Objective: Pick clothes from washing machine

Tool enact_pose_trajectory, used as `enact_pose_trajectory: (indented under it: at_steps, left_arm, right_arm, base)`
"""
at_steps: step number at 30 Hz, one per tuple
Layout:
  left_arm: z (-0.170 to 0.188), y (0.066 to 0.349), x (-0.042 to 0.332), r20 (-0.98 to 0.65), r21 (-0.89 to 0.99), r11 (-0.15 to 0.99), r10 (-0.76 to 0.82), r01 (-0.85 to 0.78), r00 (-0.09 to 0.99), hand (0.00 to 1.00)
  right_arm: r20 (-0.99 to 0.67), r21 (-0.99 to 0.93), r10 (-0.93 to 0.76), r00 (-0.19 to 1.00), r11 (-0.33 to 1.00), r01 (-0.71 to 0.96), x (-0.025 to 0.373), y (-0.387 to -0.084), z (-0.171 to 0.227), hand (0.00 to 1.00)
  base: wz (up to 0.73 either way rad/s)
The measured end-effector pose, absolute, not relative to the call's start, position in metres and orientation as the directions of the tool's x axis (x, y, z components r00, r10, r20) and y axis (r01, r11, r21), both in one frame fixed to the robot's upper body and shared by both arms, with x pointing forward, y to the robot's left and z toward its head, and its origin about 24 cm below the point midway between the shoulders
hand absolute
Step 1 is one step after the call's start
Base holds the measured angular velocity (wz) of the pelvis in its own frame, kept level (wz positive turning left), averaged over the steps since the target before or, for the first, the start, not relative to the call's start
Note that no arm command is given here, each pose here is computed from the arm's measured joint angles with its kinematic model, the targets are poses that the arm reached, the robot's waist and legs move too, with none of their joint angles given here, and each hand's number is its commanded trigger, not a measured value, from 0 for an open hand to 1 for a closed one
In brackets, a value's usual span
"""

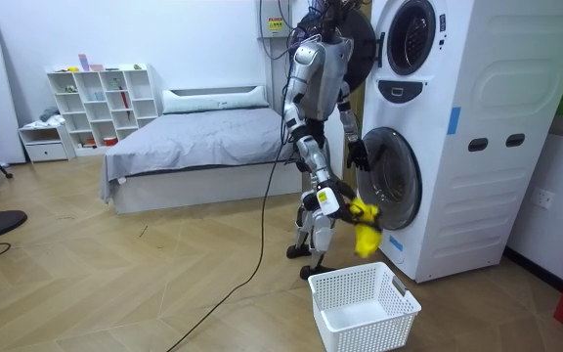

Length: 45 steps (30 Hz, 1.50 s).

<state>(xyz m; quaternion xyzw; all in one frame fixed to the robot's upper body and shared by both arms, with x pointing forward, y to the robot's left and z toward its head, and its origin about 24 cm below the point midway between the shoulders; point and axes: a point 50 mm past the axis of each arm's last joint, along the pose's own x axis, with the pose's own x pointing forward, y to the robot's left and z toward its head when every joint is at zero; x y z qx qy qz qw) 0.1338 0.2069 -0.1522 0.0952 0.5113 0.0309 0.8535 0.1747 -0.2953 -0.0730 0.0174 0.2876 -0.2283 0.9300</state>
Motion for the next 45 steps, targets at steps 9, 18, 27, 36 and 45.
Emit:
enact_pose_trajectory:
  at_steps: [9, 18, 27, 36, 45]
  left_arm:
    - [-0.153, 0.207, 0.131, -0.864, 0.180, 0.984, 0.151, 0.015, 0.480, 0.00]
    - [-0.154, 0.207, 0.127, -0.866, 0.191, 0.981, 0.157, 0.024, 0.475, 0.00]
    - [-0.158, 0.208, 0.111, -0.884, 0.181, 0.983, 0.160, 0.006, 0.440, 0.00]
    - [-0.164, 0.205, 0.077, -0.913, 0.152, 0.987, 0.117, 0.059, 0.390, 0.00]
    - [-0.167, 0.210, 0.057, -0.935, 0.153, 0.988, 0.153, -0.026, 0.320, 0.00]
  right_arm:
    - [-0.560, -0.105, -0.403, 0.723, 0.901, 0.421, 0.171, -0.292, -0.078, 0.00]
    - [-0.571, -0.104, -0.401, 0.716, 0.901, 0.422, 0.165, -0.294, -0.081, 0.00]
    - [-0.609, -0.145, -0.399, 0.685, 0.905, 0.399, 0.149, -0.296, -0.091, 0.00]
    - [-0.786, -0.155, -0.359, 0.503, 0.902, 0.402, 0.094, -0.288, -0.129, 0.00]
    - [-0.935, -0.077, -0.203, 0.290, 0.917, 0.392, 0.052, -0.249, -0.162, 0.00]
  base:
    - [0.01]
    - [0.02]
    - [0.08]
    - [0.43]
    - [0.50]
